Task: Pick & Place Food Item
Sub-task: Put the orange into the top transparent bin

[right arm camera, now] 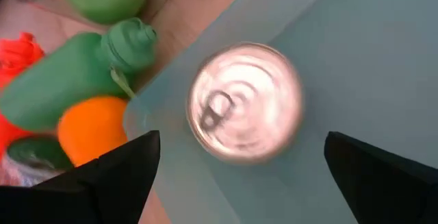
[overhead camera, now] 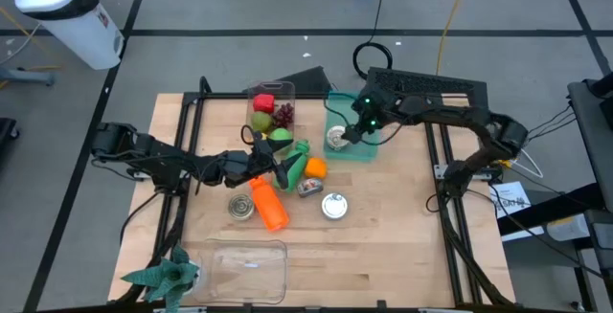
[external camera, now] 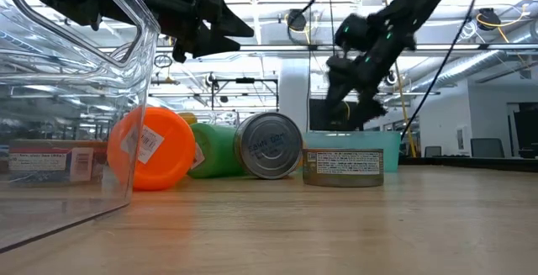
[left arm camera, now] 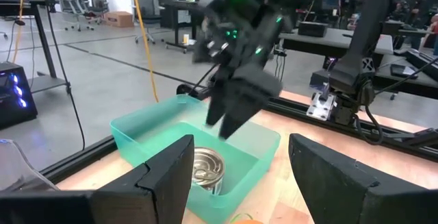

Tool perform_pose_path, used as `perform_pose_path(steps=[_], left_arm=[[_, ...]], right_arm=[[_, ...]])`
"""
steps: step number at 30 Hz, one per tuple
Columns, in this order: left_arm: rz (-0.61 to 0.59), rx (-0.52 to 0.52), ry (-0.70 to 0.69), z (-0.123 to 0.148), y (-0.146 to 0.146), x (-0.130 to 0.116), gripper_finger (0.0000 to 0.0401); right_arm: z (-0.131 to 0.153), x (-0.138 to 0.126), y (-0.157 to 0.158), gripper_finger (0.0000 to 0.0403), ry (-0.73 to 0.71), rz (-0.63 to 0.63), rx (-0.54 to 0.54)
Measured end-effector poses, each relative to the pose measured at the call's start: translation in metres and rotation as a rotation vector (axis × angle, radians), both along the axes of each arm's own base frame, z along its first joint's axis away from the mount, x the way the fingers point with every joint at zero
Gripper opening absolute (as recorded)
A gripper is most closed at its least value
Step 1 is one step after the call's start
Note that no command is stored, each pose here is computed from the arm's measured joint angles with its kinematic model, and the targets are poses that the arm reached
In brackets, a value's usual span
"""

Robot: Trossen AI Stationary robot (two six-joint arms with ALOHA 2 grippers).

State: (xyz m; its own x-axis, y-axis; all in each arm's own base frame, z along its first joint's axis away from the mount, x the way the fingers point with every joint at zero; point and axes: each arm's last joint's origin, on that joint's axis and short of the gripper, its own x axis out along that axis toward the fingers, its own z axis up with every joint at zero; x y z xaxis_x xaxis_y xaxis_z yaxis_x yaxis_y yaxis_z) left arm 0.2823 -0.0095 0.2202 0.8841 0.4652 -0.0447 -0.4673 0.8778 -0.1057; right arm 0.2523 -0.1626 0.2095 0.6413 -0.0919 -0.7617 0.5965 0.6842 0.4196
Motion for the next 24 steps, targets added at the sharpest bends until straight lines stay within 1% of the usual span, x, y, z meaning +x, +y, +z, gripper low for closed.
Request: perform_pose_path(steps=[4, 8, 10, 13, 15, 18, 21, 24], left_arm=[[0.000, 0.000, 0.001, 0.000, 0.000, 0.000, 0.0244], [0.000, 0.003, 0.002, 0.000, 0.000, 0.000, 0.0244], [0.000, 0.012, 0.007, 0.000, 0.000, 0.000, 0.0244], [-0.001, 0.018, 0.010, 0.000, 0.000, 0.000, 0.0244], [-0.001, 0.019, 0.015, -0.001, 0.000, 0.000, 0.0244], [-0.001, 0.019, 0.017, -0.001, 0.000, 0.000, 0.0244], [-0.001, 0.020, 0.017, -0.001, 0.000, 0.000, 0.0244], [0.001, 0.019, 0.017, -0.001, 0.000, 0.000, 0.0244]], right_arm=[[0.031, -0.018, 0.021, 0.0395, 0.037, 0.026, -0.137], [0.047, -0.036, 0.054, 0.0395, 0.025, 0.073, -0.296], [0.051, -0.045, 0.074, 0.0395, -0.032, 0.119, -0.356], [0.051, -0.057, 0.104, 0.0395, -0.167, 0.189, -0.425], [0.044, -0.064, 0.122, 0.0395, -0.260, 0.255, -0.446], [0.019, -0.073, 0.146, 0.0394, -0.350, 0.364, -0.446], [-0.017, -0.079, 0.163, 0.0394, -0.373, 0.445, -0.429], [-0.044, -0.084, 0.169, 0.0394, -0.380, 0.449, -0.462]])
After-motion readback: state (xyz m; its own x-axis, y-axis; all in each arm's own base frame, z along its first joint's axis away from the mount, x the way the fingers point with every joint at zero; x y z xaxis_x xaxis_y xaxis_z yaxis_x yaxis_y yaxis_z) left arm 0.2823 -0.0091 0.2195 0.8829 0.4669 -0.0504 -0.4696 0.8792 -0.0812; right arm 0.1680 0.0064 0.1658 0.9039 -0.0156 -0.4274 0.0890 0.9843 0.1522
